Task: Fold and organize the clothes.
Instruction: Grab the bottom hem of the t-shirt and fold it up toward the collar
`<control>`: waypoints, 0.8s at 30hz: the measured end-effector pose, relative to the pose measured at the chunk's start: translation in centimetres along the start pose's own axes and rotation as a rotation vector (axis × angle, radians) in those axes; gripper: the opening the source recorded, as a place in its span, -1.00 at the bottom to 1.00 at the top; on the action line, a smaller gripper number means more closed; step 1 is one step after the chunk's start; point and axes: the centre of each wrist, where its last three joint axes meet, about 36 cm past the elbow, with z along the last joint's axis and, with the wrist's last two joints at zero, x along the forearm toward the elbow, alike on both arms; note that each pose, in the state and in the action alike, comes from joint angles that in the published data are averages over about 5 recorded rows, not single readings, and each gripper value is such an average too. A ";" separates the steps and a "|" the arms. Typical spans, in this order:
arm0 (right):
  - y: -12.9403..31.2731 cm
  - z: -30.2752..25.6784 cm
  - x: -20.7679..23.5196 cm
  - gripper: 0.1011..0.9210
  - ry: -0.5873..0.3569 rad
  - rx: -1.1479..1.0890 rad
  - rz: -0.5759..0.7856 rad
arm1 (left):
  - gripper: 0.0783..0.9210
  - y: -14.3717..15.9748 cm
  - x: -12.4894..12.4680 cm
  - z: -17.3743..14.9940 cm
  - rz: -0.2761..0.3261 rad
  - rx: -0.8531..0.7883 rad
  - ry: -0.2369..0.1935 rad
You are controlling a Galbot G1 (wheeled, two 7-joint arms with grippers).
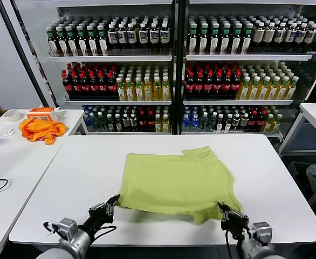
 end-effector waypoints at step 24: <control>-1.6 0.5 -4.5 -0.49 0.047 -0.047 0.028 | -0.69 3.7 -8.7 0.4 -0.006 -0.017 0.039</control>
